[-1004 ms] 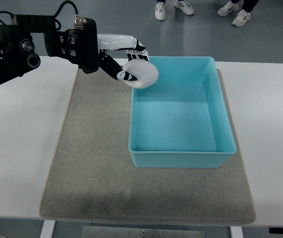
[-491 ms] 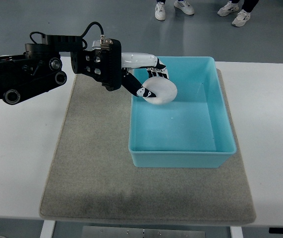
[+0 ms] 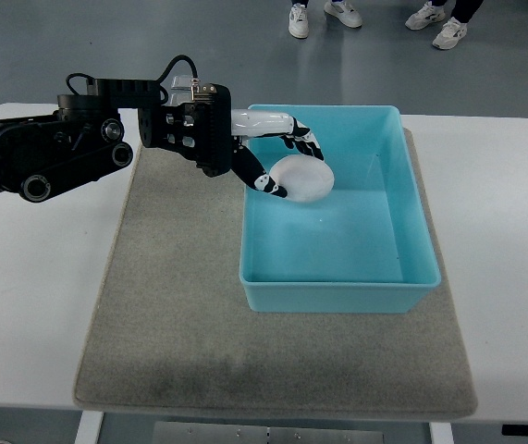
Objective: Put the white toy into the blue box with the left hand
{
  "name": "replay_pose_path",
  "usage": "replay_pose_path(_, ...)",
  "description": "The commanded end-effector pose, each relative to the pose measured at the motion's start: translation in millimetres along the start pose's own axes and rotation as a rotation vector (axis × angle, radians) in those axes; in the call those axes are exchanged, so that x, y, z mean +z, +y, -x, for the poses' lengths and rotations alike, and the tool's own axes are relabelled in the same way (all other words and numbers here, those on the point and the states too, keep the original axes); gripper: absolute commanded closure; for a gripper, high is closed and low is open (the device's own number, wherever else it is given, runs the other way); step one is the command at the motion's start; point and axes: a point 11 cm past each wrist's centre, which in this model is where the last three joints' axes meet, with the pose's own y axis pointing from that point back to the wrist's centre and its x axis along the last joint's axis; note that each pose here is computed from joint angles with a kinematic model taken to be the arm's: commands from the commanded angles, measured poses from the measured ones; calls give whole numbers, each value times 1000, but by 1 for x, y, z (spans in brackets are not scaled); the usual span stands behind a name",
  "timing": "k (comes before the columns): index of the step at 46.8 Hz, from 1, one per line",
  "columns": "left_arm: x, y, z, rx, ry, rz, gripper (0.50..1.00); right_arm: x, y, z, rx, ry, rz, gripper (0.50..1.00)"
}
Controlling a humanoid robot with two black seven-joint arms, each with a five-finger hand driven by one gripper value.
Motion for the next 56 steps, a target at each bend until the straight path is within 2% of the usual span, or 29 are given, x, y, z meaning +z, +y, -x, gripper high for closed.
replay_pose_path(1,-2,0,5,-4,11,-2,570,0,0,0,0,0,0,564)
replay_pose_path(7,-4,0,6,-5,15,-6,542,0,0,0,0,0,0,564)
replay_pose_path(15,-12,3,2,11,21,-27,542,0,0,0,0,0,0,564)
replay_pose_path(28,-35,16,-31,167,50,-90,540,0,0,0,0,0,0,564)
replay_pose_path(44,-88,54,-69,384,41,-266,540,0,0,0,0,0,0,564)
replay_pose_path(56,-125,92,-95,614,242,-347,540,0,0,0,0,0,0,564)
